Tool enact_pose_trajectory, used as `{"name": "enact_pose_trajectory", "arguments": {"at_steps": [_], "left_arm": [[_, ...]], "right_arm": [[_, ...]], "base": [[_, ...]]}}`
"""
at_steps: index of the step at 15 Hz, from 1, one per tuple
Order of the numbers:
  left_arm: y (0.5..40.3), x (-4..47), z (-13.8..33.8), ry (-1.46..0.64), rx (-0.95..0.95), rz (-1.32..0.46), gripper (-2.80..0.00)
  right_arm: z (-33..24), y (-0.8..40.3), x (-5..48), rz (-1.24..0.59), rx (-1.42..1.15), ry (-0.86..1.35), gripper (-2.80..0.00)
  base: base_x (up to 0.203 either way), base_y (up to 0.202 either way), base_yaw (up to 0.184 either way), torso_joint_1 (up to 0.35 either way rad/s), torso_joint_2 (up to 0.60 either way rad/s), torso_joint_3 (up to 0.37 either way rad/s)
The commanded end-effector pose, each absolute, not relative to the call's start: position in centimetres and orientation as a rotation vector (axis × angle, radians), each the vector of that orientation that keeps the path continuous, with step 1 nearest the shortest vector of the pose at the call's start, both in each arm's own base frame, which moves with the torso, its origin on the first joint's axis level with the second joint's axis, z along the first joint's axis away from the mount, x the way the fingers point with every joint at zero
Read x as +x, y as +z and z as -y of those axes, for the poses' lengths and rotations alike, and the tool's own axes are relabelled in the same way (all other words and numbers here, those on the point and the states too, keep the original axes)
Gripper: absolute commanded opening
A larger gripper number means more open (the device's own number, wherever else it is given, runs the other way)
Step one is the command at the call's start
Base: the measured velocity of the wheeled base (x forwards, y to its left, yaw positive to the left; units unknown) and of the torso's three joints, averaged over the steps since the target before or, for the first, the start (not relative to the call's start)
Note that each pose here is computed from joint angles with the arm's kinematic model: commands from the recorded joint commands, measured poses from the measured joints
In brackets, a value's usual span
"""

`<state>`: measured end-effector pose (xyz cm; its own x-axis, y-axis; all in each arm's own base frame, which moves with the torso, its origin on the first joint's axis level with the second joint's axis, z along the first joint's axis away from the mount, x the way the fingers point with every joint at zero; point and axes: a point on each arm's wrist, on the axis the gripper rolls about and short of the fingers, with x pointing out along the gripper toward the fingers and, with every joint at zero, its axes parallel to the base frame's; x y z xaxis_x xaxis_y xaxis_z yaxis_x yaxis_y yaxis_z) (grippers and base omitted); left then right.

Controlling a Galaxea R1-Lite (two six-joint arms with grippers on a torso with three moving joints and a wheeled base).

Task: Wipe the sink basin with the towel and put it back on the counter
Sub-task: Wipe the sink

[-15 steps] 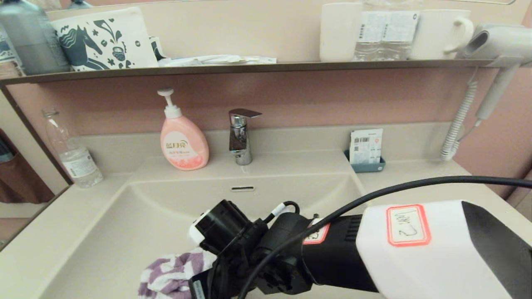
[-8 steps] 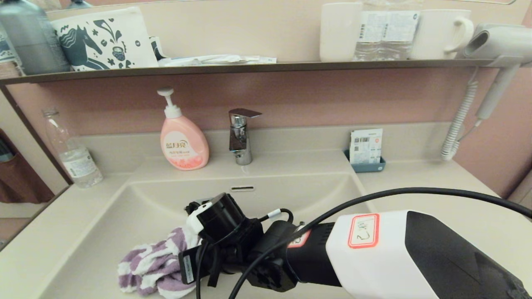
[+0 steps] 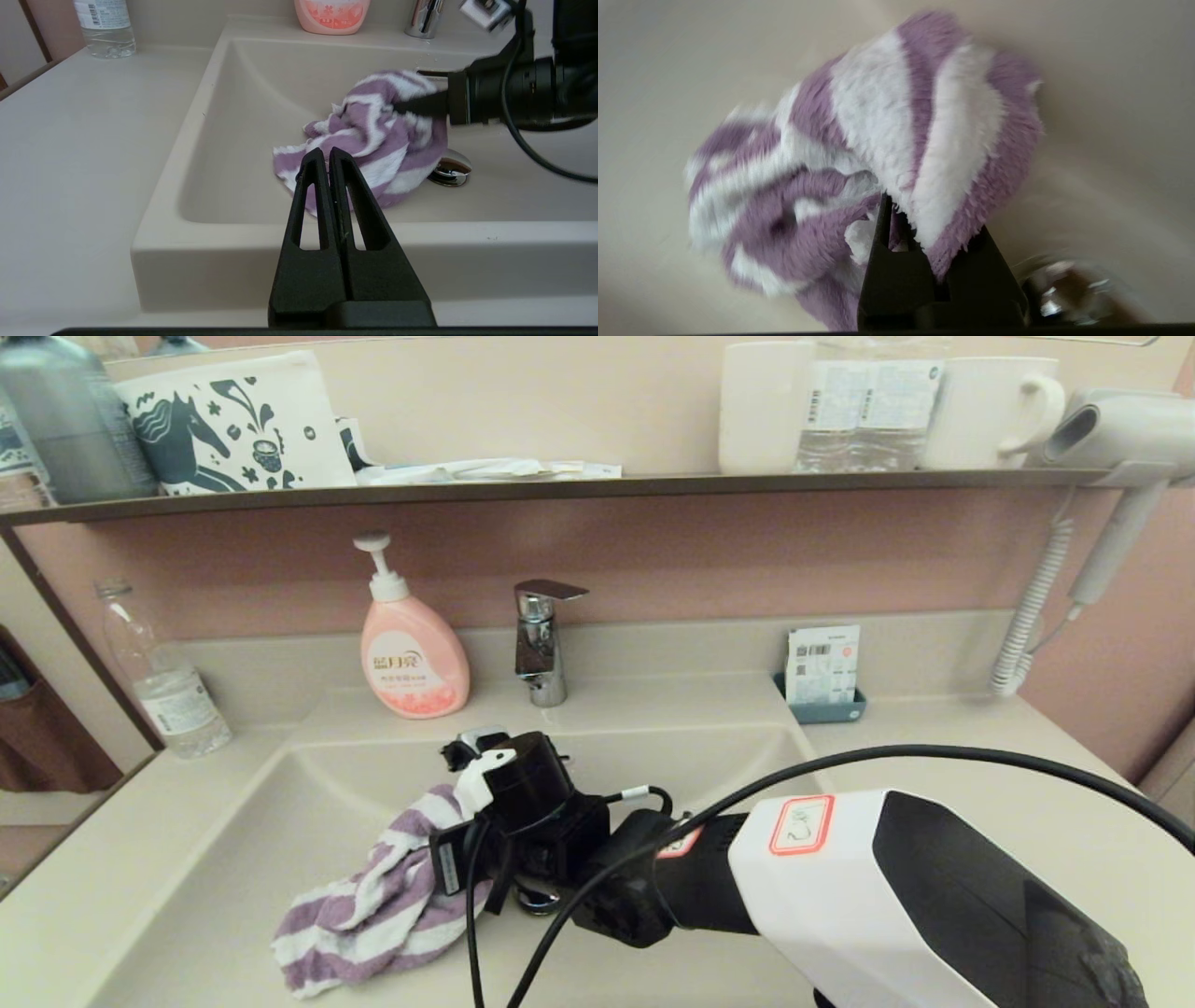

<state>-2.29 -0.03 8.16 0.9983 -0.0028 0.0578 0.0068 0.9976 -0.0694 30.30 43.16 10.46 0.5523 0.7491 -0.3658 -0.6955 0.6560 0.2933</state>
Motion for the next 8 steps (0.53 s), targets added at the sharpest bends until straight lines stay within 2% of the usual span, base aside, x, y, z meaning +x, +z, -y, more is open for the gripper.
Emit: {"name": "enact_pose_trajectory", "arguments": {"at_steps": [1,4,8], "left_arm": [[8.2,-2.3,0.0,-0.005,-0.07,0.058,-2.8],[8.2,-2.3,0.0,-0.004,-0.07,0.058,-2.8],[8.2,-2.3,0.0,-0.004,-0.07,0.058,-2.8]], "right_arm": [[-42.6,11.4,31.1,-0.448,0.132,0.832,-2.8],[-42.0,12.1,31.4,-0.43,0.126,0.789,-2.8],[-40.3,10.6,31.8,-0.494,0.011,0.629,-2.8]], "base": [[0.0,0.0,0.0,0.0,0.0,0.0],[0.0,0.0,0.0,0.0,0.0,0.0],[0.0,0.0,0.0,0.0,0.0,0.0]]}}
